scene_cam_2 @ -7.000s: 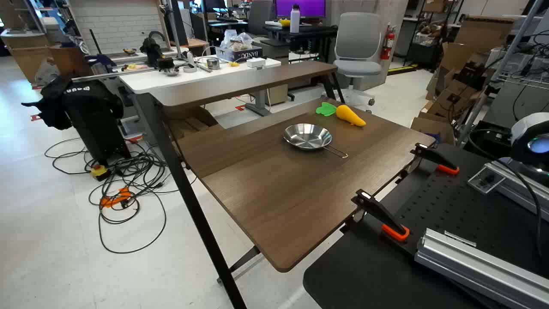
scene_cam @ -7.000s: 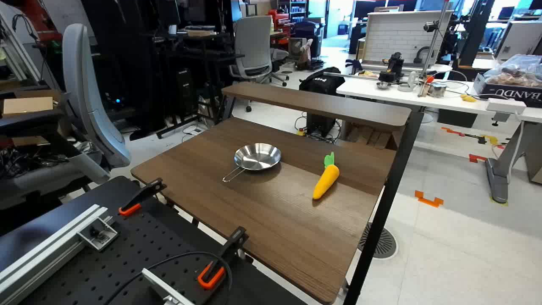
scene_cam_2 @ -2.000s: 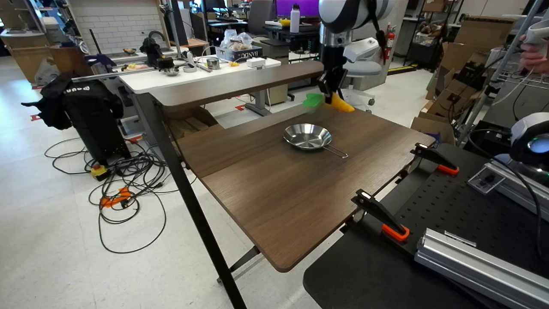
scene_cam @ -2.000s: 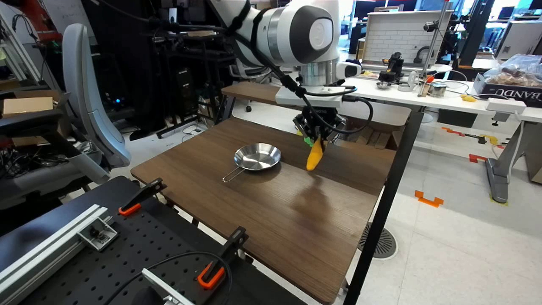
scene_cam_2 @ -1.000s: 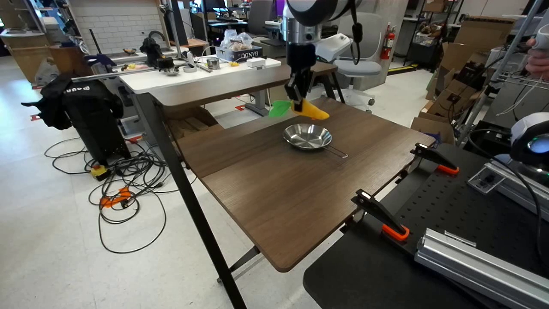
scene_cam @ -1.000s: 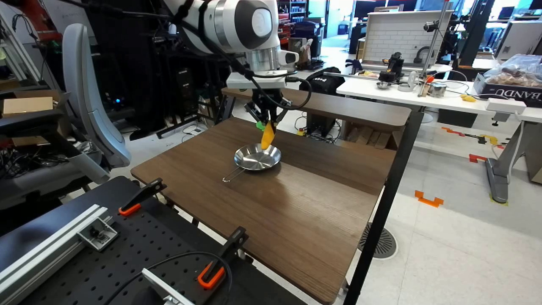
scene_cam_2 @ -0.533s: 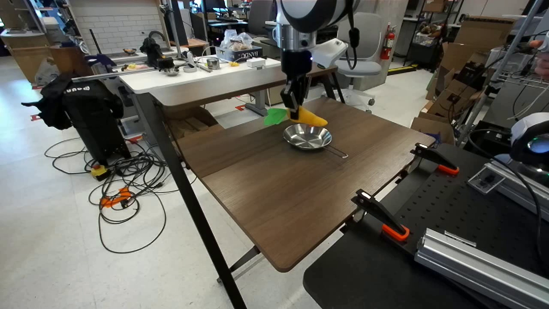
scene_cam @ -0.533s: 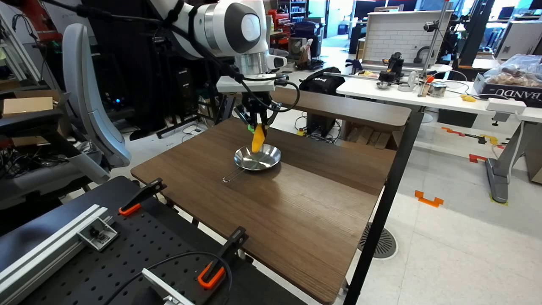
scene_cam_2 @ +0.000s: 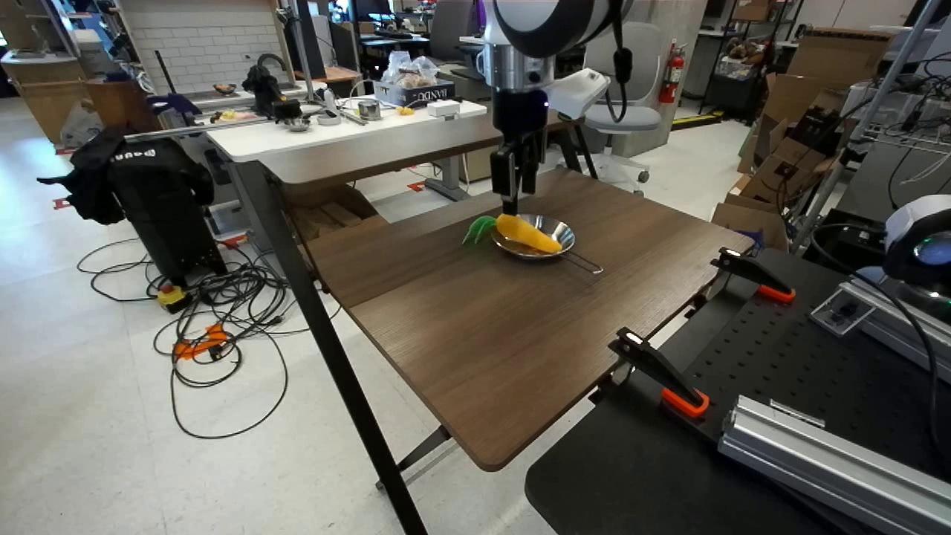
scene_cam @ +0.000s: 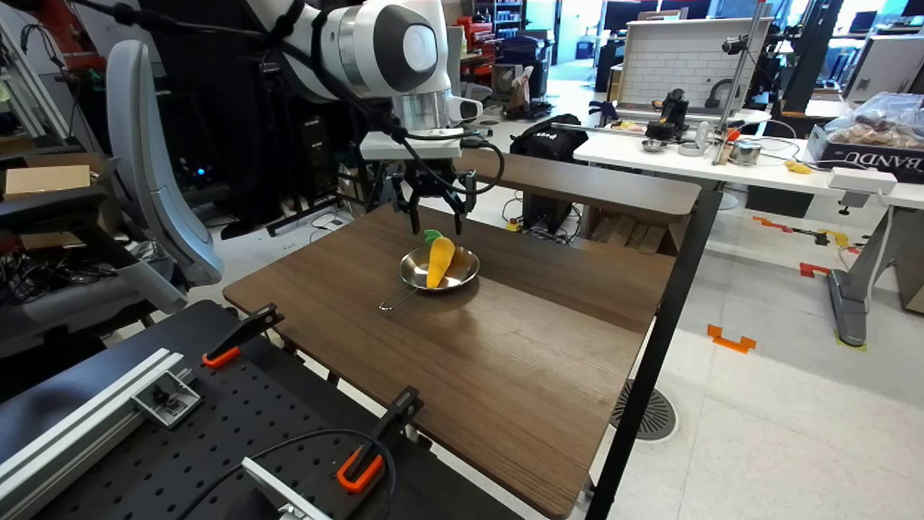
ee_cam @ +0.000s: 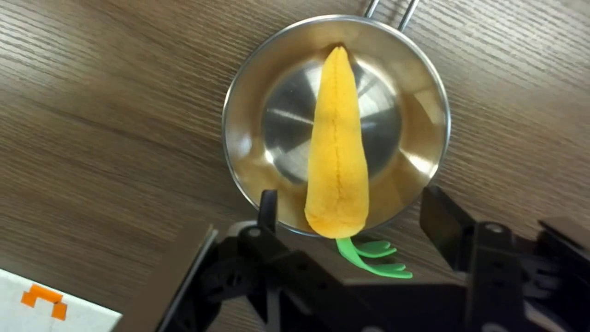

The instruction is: Put the carrot plushie in the pan

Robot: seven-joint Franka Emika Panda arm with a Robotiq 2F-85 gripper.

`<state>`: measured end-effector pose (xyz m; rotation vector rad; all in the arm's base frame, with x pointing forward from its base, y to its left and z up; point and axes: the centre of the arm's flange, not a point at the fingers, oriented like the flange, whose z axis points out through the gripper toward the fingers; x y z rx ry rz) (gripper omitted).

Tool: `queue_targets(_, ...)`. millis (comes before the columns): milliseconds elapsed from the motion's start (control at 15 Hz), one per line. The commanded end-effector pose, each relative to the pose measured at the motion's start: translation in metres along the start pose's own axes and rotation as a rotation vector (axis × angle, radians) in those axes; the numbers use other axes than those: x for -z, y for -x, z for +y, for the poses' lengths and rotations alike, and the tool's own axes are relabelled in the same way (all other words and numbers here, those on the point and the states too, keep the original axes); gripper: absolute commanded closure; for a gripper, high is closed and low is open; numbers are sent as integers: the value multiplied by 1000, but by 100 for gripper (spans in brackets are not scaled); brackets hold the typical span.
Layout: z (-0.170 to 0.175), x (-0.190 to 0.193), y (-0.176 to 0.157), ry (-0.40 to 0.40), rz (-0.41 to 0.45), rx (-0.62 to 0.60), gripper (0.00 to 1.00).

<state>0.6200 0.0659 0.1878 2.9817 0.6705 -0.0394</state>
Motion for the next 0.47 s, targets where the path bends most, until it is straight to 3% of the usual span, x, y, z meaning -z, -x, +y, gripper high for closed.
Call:
queue_targets(0, -7, 33, 19, 18, 22, 17, 0)
queue_targets(333, -12, 63, 28, 25, 43, 12, 0)
queue_targets(400, -4, 45, 12, 16, 42, 2, 0)
